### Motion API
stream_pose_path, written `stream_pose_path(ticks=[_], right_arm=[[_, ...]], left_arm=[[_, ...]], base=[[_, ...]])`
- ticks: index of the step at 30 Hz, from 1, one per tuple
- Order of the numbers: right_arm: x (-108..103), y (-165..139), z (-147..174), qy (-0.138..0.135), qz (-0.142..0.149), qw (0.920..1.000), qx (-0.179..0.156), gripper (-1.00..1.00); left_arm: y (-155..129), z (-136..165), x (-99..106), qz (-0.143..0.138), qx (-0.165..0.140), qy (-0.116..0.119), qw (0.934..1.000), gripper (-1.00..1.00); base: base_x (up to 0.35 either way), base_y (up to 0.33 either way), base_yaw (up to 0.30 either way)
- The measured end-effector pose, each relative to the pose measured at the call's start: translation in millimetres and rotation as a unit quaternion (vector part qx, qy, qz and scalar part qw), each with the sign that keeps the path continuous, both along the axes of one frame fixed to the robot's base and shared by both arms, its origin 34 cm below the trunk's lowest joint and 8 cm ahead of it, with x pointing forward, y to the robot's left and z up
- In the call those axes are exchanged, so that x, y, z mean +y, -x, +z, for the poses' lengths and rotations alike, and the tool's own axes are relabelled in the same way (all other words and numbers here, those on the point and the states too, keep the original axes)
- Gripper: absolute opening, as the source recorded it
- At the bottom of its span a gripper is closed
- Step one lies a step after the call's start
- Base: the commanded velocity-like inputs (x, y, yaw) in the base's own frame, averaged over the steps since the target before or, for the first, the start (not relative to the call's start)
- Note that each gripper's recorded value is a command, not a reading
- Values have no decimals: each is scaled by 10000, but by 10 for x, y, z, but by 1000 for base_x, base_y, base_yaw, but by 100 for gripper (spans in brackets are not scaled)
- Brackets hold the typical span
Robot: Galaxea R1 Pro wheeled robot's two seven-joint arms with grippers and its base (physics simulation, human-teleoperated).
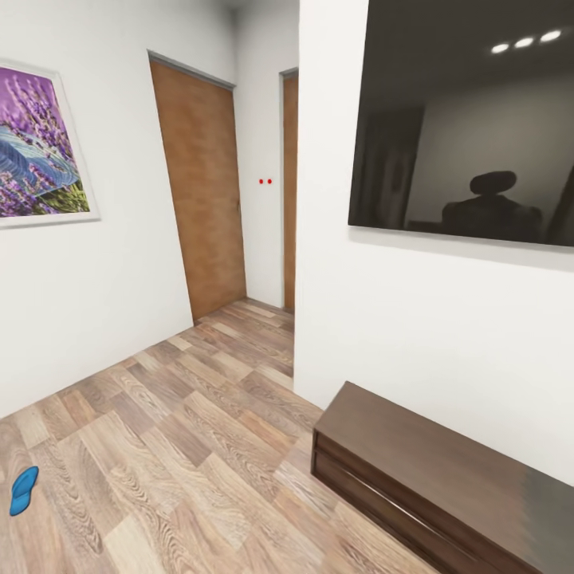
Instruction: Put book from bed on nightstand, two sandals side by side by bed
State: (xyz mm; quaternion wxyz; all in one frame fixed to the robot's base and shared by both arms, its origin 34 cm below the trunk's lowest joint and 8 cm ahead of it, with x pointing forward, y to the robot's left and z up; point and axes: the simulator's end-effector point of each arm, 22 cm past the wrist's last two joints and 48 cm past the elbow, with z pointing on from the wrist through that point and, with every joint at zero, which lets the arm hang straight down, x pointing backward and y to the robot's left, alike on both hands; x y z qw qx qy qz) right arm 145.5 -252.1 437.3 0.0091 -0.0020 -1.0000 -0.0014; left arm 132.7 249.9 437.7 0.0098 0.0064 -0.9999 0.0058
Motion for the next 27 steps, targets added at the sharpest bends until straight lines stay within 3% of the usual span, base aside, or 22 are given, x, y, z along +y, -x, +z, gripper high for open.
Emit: stream_pose_path(ticks=[27], right_arm=[[-1,1,0,1,-1,10000,1,100]], left_arm=[[0,0,-6,-12,1,4,10000,100]], base=[[-96,95,63]])
